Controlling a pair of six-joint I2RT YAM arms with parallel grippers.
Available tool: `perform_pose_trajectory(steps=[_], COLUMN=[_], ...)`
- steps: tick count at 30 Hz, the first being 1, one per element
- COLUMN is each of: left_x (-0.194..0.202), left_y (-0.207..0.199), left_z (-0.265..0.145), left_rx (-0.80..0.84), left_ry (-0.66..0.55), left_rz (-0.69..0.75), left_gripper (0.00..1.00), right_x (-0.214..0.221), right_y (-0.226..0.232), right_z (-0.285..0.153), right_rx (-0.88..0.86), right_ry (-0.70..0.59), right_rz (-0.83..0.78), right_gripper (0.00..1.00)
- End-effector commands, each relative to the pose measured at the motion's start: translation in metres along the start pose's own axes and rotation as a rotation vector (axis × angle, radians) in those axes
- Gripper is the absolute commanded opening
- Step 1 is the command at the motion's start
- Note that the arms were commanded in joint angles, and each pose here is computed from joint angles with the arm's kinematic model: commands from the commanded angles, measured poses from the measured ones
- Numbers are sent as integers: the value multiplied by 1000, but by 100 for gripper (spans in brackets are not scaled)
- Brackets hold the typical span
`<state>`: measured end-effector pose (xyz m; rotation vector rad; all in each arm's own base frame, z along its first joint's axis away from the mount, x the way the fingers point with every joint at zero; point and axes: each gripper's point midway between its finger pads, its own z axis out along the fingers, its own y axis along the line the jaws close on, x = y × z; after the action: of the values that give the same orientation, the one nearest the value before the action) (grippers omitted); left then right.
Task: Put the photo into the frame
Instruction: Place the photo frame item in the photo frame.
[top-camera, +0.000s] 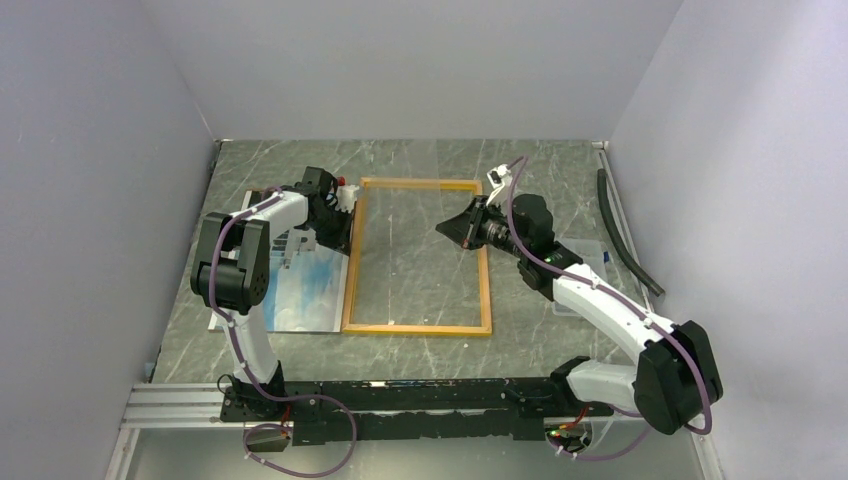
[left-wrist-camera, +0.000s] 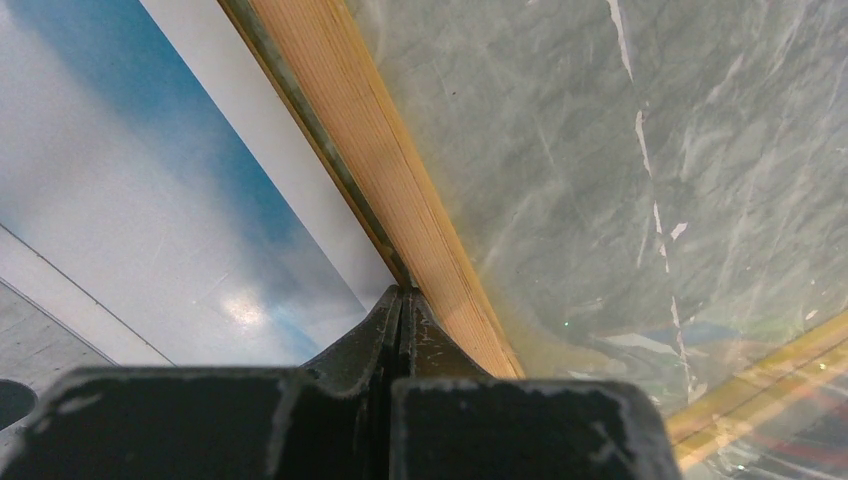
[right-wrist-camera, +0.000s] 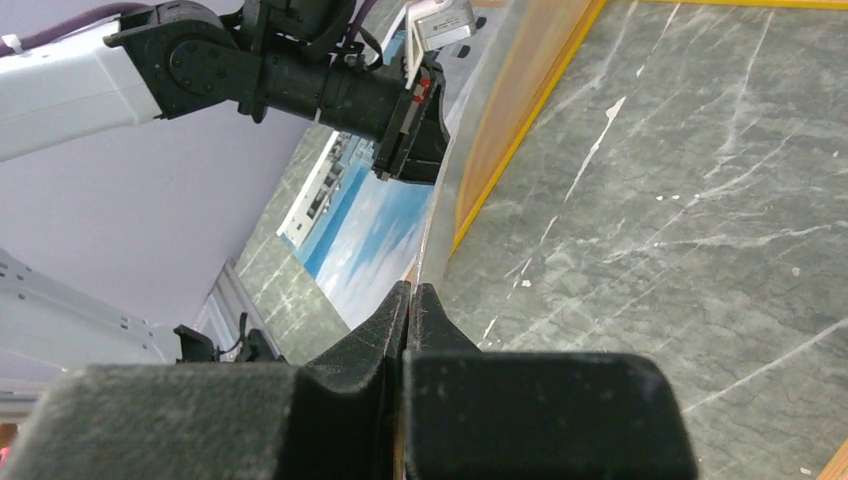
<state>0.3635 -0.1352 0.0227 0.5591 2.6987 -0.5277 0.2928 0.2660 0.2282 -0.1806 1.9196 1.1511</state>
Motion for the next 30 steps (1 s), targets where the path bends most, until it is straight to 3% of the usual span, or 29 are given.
perform_pose_trajectory(steps=[1,7,13,18,30], left_x=[2,2,1,2,2], left_y=[-8,-8,-8,-9,-10], left_z=[-2,-3,-3,-4,-5], left_rx=[33,34,35,39,40], left_ry=[14,13,13,10,7], left_rz=[-13,-11,-9,-5,-4], left_gripper=[3,3,3,3,3], right_x=[1,4,25,41,46], right_y=[11,-4,-42,-50,-63], right_z=[1,7,10,3,-14], right_rx=[-29,48,241,264,349], right_ry=[33,43,97,81,64], right_rz=[-46,4,167,272,262], right_gripper=[0,0,0,0,0])
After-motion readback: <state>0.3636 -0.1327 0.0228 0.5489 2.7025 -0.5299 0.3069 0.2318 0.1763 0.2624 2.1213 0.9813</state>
